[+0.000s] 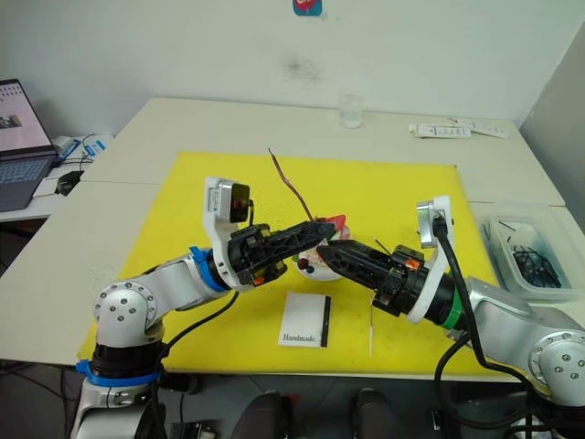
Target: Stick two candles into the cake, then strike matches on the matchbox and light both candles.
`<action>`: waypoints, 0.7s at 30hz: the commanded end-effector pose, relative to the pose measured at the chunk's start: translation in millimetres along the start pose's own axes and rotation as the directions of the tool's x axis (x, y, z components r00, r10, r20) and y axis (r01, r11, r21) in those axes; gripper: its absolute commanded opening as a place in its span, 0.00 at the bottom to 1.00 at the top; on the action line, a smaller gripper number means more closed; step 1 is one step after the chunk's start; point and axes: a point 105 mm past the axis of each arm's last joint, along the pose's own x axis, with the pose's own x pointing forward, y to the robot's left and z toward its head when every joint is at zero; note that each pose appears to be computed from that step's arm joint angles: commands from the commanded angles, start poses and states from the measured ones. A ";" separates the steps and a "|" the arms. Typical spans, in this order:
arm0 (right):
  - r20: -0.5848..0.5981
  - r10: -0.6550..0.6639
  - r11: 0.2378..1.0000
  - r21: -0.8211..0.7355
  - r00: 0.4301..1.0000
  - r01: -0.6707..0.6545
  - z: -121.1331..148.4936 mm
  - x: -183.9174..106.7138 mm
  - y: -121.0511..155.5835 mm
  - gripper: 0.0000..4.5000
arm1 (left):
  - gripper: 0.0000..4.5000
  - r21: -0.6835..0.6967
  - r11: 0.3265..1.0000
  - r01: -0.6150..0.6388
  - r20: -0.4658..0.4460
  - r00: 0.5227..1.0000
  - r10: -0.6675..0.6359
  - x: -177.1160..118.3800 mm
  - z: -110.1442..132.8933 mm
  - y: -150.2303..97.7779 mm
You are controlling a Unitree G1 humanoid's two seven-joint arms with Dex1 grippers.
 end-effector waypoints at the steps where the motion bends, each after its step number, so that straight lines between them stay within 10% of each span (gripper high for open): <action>1: -0.041 -0.038 0.976 -0.216 0.998 0.029 8.8 -7.9 -4.0 0.71 | 0.00 0.196 0.977 -0.080 0.023 0.997 0.077 -11.2 28.7 7.4; 5: -0.101 -0.084 0.896 -0.443 0.991 0.031 12.5 -4.0 -13.2 1.00 | 0.00 0.404 0.893 -0.200 -0.012 0.975 0.224 -23.5 40.2 38.6; 21: -0.177 -0.178 0.712 -0.702 0.968 0.002 0.2 19.4 -31.8 1.00 | 0.00 0.576 0.800 -0.171 -0.093 0.958 0.272 -13.3 21.7 81.7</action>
